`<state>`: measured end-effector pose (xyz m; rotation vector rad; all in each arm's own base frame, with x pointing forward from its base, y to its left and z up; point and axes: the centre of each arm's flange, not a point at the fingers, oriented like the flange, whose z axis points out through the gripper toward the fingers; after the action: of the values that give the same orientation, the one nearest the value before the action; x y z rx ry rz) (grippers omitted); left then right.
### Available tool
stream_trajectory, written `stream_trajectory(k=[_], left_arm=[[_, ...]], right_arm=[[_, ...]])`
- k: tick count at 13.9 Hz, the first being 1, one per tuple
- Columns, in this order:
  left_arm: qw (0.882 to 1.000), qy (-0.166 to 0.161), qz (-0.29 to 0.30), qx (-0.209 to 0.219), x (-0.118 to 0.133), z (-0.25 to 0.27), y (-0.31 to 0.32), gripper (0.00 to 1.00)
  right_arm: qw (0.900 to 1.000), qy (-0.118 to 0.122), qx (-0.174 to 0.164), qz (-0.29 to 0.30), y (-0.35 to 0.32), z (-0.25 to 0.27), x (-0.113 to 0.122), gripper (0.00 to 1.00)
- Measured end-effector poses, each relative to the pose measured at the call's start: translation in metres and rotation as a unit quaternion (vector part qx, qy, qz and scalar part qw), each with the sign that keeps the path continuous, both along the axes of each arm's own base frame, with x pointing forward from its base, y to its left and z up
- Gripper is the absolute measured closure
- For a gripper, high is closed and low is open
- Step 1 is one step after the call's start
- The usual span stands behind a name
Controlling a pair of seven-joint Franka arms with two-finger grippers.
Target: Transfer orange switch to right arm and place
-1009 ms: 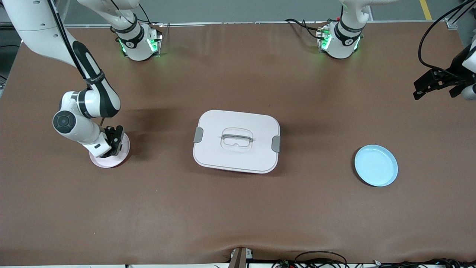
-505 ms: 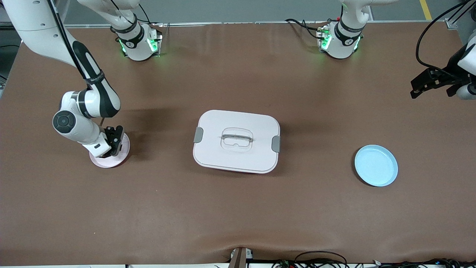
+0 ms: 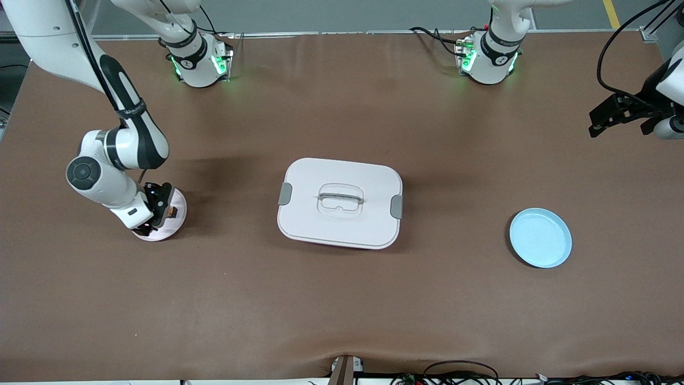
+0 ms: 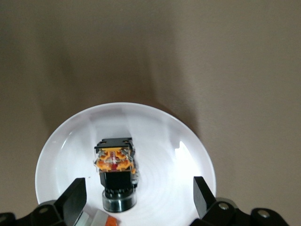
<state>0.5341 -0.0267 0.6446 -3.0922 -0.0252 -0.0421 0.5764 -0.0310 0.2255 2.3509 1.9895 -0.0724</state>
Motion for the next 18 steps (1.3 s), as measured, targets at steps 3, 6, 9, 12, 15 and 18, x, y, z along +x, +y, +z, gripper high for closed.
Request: stream_trajectory(k=[3, 6, 9, 12, 15, 18], left_arm=[[1.0, 0.0, 0.0, 0.0, 0.0, 0.0, 0.0, 0.0], [1.0, 0.0, 0.0, 0.0, 0.0, 0.0, 0.0, 0.0], [1.0, 0.0, 0.0, 0.0, 0.0, 0.0, 0.0, 0.0], [1.0, 0.0, 0.0, 0.0, 0.0, 0.0, 0.0, 0.0], [1.0, 0.0, 0.0, 0.0, 0.0, 0.0, 0.0, 0.0], [1.0, 0.0, 0.0, 0.0, 0.0, 0.0, 0.0, 0.0]], right_arm=[[0.996, -0.013, 0.0, -0.091, -0.001, 0.023, 0.004, 0.0], [0.965, -0.036, 0.006, -0.261, 0.002, 0.037, 0.006, 0.0], [0.899, -0.058, 0.016, -0.433, 0.008, 0.05, 0.009, 0.0], [0.831, -0.072, 0.032, -0.551, 0.015, 0.065, 0.011, 0.0], [0.793, -0.067, 0.04, -0.605, 0.022, 0.078, 0.011, 0.0], [0.792, -0.045, 0.022, -0.608, 0.035, 0.094, 0.01, 0.0]])
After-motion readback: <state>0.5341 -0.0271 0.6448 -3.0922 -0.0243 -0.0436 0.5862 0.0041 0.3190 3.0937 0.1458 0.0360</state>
